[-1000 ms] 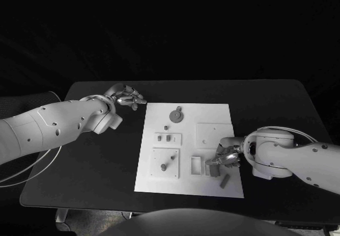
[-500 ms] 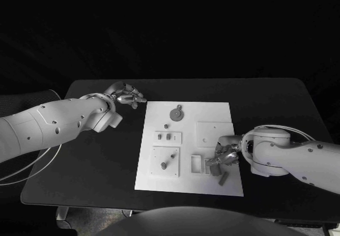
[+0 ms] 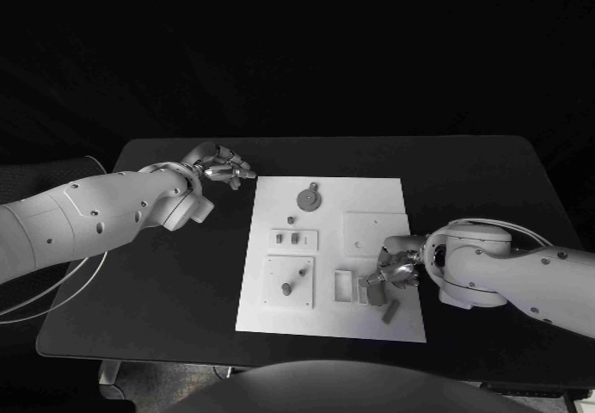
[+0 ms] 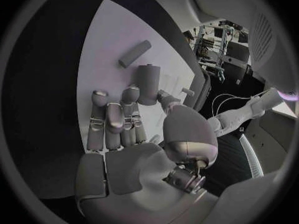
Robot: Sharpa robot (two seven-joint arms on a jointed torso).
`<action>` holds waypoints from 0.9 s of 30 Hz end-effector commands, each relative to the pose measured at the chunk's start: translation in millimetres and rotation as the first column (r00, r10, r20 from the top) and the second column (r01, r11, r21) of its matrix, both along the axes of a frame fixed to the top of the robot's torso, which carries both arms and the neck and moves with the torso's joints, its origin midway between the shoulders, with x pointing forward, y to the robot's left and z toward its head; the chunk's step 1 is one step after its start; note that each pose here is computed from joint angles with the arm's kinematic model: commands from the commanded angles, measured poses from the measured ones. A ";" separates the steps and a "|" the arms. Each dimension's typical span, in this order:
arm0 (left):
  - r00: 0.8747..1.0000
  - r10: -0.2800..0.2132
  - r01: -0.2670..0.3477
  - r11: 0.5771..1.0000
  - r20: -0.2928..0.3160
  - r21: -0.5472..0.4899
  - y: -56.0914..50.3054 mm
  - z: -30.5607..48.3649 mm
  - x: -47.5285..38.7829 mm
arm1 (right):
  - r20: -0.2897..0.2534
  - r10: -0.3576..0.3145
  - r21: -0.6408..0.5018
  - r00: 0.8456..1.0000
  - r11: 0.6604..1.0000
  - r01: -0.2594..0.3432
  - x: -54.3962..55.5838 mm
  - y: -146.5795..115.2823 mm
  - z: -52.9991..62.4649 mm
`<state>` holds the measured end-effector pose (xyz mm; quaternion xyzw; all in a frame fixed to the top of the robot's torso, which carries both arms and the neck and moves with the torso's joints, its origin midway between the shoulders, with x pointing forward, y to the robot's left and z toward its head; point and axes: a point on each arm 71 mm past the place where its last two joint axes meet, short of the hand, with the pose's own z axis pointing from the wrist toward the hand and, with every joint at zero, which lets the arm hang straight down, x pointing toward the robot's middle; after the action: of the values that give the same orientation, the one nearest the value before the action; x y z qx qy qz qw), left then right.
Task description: Assemble the parts on the task board
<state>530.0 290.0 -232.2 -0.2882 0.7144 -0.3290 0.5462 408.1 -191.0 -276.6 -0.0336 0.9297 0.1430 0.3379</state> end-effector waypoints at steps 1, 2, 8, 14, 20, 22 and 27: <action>1.000 -0.010 0.010 1.000 -0.007 -0.004 -1.8 -0.2 -0.2 | -0.042 -0.052 0.042 0.998 0.998 0.054 -1.2 -5.3 -5.5; 1.000 -0.009 0.009 1.000 -0.008 -0.003 -1.7 -0.3 -0.2 | -0.041 -0.054 0.046 0.998 0.997 0.056 -0.7 -6.2 -5.4; 1.000 -0.005 0.005 1.000 -0.011 0.000 -0.6 -0.7 -0.2 | -0.076 -0.079 0.074 0.994 0.994 0.085 0.3 -11.3 -5.0; 1.000 -0.003 0.003 1.000 -0.015 0.003 -0.4 -1.1 -0.3 | -0.064 -0.093 0.078 0.994 0.992 0.098 5.2 -18.8 3.6; 1.000 -0.002 0.002 1.000 -0.015 0.004 -0.3 -1.3 -0.3 | -0.066 -0.114 0.104 0.991 0.987 0.120 9.9 -21.3 13.5; 1.000 -0.003 0.003 1.000 -0.016 0.004 -0.9 -1.3 -0.3 | -0.064 -0.108 0.119 0.992 0.986 0.115 10.8 -19.4 17.2; 1.000 -0.003 0.003 1.000 -0.017 0.004 -1.0 -1.5 -0.4 | -0.115 -0.106 0.178 0.988 0.976 0.125 8.0 -8.6 25.2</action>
<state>529.7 291.1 -233.9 -0.2917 0.7178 -0.3226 0.5437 419.2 -204.6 -251.8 0.0411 0.9274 0.1852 0.3224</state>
